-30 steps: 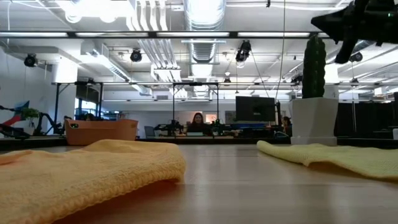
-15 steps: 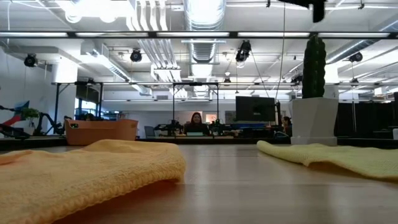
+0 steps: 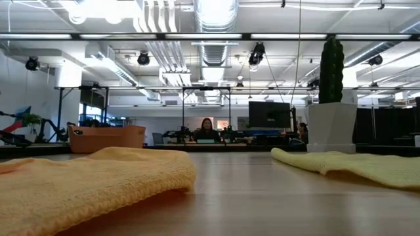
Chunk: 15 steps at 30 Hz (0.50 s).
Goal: Roll microfiber towels into tight, uniform cylinder then place into a basket
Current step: Fold the orange towel
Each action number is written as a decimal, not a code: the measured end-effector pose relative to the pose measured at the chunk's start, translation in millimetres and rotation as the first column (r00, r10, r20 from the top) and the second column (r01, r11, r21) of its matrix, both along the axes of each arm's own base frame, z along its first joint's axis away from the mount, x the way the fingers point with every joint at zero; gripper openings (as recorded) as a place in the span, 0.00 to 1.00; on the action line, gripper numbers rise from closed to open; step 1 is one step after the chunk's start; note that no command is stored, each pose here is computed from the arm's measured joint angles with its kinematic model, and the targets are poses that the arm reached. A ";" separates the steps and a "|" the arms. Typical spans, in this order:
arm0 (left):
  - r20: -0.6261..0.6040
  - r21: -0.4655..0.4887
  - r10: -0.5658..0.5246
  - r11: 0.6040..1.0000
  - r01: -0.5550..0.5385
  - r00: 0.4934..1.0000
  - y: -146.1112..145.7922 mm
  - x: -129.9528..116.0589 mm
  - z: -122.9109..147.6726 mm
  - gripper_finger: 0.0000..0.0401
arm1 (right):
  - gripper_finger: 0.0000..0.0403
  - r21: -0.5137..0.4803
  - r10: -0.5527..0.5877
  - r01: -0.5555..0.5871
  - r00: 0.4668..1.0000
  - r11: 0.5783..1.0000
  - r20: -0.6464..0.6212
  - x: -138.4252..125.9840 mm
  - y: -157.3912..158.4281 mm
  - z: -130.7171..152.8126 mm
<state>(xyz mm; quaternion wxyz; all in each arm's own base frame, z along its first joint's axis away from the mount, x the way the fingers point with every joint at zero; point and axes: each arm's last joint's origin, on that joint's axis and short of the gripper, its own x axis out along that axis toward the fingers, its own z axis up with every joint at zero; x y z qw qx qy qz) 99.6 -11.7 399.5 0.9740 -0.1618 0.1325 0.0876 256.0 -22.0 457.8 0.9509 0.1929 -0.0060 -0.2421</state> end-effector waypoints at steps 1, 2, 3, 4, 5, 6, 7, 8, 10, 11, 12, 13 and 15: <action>-0.032 -0.004 -0.032 0.999 0.032 0.999 -0.7 -1.2 1.5 0.00 | 0.02 -0.003 0.006 -0.006 1.000 1.000 0.004 4.1 0.0 5.9; -0.055 -0.007 -0.065 0.998 0.064 0.996 -1.3 -2.7 2.2 0.00 | 0.02 -0.009 0.022 -0.022 1.000 1.000 -0.014 7.8 0.3 9.4; -0.073 -0.007 -0.094 0.996 0.094 0.993 -2.0 -3.3 2.2 0.00 | 0.02 -0.007 0.043 -0.043 0.998 0.999 -0.055 12.0 0.7 9.6; -0.088 -0.005 -0.134 0.991 0.134 0.987 -3.2 -2.6 1.9 0.00 | 0.02 0.003 0.070 -0.070 0.993 0.998 -0.096 16.3 1.2 9.0; -0.098 0.002 -0.177 0.984 0.178 0.979 -4.6 -1.3 1.4 0.00 | 0.02 0.027 0.094 -0.092 0.987 0.995 -0.132 19.5 1.8 7.2; -0.104 0.005 -0.225 0.974 0.227 0.969 -6.2 -0.1 1.0 0.00 | 0.02 0.066 0.114 -0.104 0.979 0.992 -0.168 23.2 2.4 3.3; -0.111 -0.008 -0.269 0.963 0.270 0.957 -7.8 1.2 -0.1 0.00 | 0.02 0.111 0.127 -0.107 0.974 0.988 -0.188 27.6 2.8 -0.2; -0.124 -0.025 -0.307 0.952 0.306 0.944 -9.4 2.5 -1.8 0.01 | 0.02 0.153 0.136 -0.107 0.972 0.982 -0.190 31.8 3.2 -2.1; -0.166 -0.066 -0.378 0.926 0.372 0.911 -12.2 4.8 -7.0 0.04 | 0.02 0.234 0.130 -0.084 0.974 0.969 -0.186 41.9 3.0 -8.8; -0.194 -0.086 -0.407 0.913 0.398 0.893 -13.5 6.0 -9.9 0.06 | 0.02 0.280 0.118 -0.073 0.982 0.957 -0.145 49.9 2.4 -10.3; -0.224 -0.107 -0.434 0.901 0.421 0.873 -15.0 8.6 -12.8 0.08 | 0.02 0.324 0.105 -0.070 0.990 0.943 -0.091 59.3 2.0 -11.5; -0.255 -0.127 -0.454 0.891 0.436 0.854 -16.7 12.8 -16.2 0.11 | 0.02 0.366 0.094 -0.070 0.994 0.928 -0.047 67.5 1.6 -13.5; -0.311 -0.168 -0.492 0.870 0.463 0.813 -19.8 20.9 -23.0 0.16 | 0.02 0.440 0.137 -0.120 0.990 0.890 -0.007 83.1 3.3 -19.7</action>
